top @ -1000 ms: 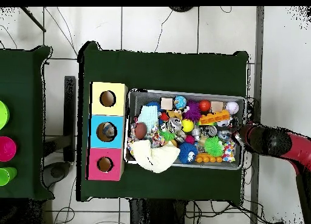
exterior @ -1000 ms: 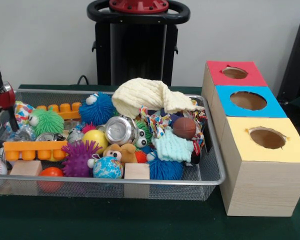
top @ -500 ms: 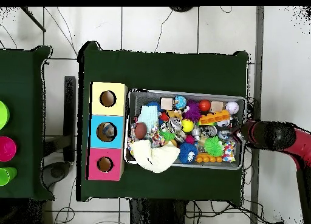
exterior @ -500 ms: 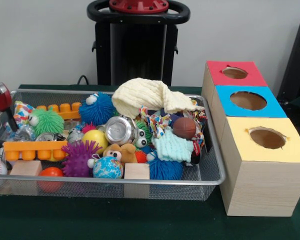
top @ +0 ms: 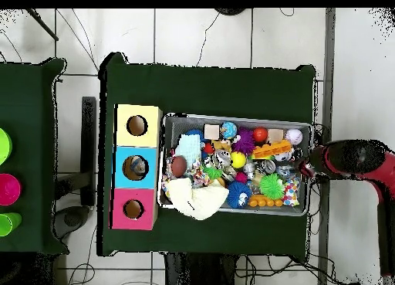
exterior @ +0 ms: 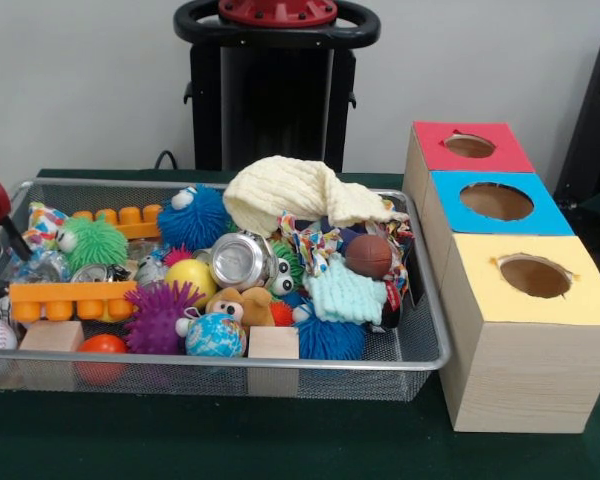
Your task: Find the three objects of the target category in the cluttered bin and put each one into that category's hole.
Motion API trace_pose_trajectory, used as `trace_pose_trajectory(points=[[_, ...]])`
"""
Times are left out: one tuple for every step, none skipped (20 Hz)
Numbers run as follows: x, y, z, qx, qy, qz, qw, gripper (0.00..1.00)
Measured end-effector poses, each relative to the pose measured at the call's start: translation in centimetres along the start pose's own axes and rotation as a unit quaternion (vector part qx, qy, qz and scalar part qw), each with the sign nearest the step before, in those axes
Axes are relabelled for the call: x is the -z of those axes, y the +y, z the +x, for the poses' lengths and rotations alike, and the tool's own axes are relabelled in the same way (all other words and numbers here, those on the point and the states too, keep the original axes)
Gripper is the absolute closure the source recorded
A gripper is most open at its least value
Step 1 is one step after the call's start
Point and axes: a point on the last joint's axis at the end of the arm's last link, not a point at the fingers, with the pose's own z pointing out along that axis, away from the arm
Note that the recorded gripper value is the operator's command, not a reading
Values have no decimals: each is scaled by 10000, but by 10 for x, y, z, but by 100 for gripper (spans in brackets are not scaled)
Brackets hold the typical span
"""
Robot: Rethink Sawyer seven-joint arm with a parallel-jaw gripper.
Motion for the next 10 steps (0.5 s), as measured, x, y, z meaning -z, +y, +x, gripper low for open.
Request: trace_pose_trajectory(points=[[1, -3, -2, 33, 16, -49, 10000, 0], [4, -6, -4, 73, 48, -130, 9999, 0], [5, -8, -5, 89, 65, -172, 9998, 0], [7, -10, -6, 105, 74, -208, 9997, 0], [8, -11, -6, 122, 84, -244, 9996, 0], [11, -15, -8, 148, 87, -281, 9995, 0], [15, -18, -10, 169, 77, -292, 9994, 0], [19, -20, -12, 186, 64, -291, 9994, 0], [23, -24, -14, 202, 48, -280, 9994, 0], [31, -29, -18, 227, 11, -242, 9995, 0]])
